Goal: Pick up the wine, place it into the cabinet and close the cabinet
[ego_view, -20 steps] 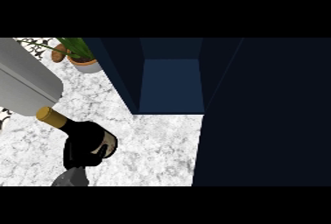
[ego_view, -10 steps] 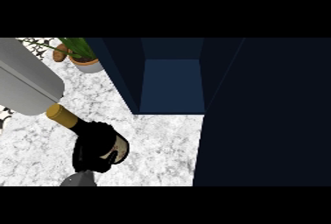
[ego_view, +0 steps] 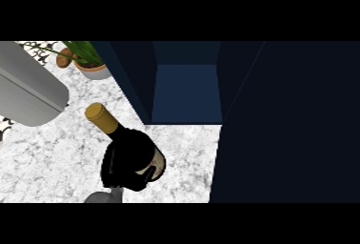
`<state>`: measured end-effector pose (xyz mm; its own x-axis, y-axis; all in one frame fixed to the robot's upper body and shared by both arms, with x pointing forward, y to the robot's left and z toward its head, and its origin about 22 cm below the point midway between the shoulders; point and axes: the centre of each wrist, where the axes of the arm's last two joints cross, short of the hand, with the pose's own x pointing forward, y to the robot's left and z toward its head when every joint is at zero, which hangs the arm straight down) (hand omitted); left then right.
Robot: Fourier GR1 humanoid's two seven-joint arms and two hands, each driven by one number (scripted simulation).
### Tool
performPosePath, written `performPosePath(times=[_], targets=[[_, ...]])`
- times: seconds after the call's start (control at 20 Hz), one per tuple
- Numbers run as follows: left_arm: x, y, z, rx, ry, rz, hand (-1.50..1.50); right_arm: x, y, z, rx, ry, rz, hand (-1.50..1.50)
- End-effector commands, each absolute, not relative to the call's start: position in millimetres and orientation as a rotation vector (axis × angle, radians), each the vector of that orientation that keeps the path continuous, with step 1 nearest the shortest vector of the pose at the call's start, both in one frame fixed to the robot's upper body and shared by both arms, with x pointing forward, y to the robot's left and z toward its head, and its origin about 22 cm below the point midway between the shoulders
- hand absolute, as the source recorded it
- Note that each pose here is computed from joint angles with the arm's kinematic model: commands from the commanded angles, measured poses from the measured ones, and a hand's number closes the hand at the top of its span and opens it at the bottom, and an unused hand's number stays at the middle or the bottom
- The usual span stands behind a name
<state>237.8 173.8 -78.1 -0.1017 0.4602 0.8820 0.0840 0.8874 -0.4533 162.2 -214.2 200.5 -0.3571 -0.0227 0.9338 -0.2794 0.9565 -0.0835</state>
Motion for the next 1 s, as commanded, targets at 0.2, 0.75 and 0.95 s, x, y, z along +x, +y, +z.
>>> performPosePath(times=[0.2,0.75,0.95], targets=[[229.1,144.5,-58.1,-0.437,-1.593,0.370,1.50,137.7,-219.3,200.6,0.245,-1.954,0.260,-1.50],[236.2,112.6,-93.9,-0.345,-1.556,0.437,1.50,147.0,-219.6,197.9,0.278,-1.927,0.256,-1.50],[254.5,104.9,-88.3,-0.352,-1.585,0.415,1.50,152.5,-217.3,193.0,0.290,-1.913,0.281,-1.50]])
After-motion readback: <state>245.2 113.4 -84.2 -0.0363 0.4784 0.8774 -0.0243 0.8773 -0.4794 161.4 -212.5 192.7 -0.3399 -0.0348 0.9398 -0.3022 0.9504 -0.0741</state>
